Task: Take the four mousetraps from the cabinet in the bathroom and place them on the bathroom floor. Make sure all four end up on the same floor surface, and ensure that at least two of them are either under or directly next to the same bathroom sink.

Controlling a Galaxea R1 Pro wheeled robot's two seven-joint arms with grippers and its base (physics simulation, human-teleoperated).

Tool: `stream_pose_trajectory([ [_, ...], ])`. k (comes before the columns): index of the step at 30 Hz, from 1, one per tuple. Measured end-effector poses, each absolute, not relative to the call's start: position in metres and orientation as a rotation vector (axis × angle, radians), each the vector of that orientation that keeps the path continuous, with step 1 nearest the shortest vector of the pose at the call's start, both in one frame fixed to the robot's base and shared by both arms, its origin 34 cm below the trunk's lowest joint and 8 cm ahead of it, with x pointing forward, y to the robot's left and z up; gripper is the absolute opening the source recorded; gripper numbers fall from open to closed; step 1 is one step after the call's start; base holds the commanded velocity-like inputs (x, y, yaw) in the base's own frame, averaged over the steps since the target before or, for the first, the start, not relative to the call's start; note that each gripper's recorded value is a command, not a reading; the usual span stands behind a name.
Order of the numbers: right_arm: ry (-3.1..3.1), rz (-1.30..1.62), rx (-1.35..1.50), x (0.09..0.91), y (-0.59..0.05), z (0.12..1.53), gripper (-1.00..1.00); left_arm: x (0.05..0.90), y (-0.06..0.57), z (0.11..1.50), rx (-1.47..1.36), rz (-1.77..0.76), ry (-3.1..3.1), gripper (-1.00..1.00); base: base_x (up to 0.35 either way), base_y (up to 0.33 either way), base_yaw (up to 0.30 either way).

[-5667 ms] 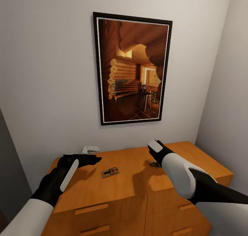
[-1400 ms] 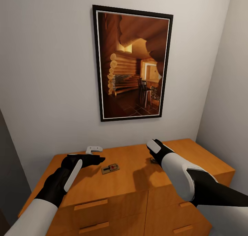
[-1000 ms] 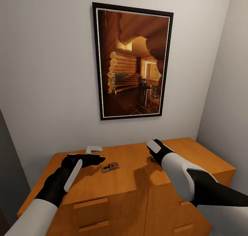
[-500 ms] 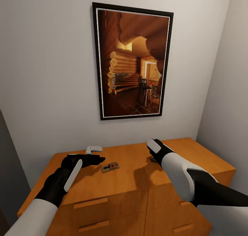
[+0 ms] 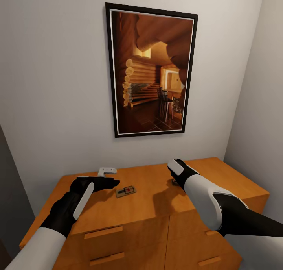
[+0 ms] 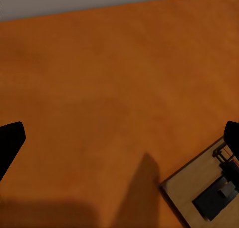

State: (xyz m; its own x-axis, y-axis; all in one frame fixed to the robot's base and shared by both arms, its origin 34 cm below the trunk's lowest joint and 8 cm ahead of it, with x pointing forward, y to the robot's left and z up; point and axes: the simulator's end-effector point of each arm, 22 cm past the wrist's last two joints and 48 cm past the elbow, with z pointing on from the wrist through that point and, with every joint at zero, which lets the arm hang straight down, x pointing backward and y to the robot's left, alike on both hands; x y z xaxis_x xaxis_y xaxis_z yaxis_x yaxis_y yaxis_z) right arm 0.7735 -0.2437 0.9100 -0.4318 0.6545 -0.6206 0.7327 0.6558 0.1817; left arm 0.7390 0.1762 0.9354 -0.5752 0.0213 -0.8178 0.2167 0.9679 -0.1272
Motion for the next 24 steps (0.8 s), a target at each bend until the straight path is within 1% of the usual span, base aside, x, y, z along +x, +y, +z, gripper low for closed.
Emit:
stream_pose_trajectory([
  [9, 2.197, -0.150, 1.070, 0.7735, -0.2437, 0.9101, 1.00, 0.7393, 0.1764, 0.9360, 0.167, -0.261, 2.170, 1.00, 0.094, 0.046, 0.000],
  [24, 2.193, -0.151, 1.070, 0.7739, -0.2442, 0.9105, 1.00, 0.7396, 0.1763, 0.9362, 0.167, -0.262, 2.169, 1.00, 0.007, 0.003, 0.000],
])
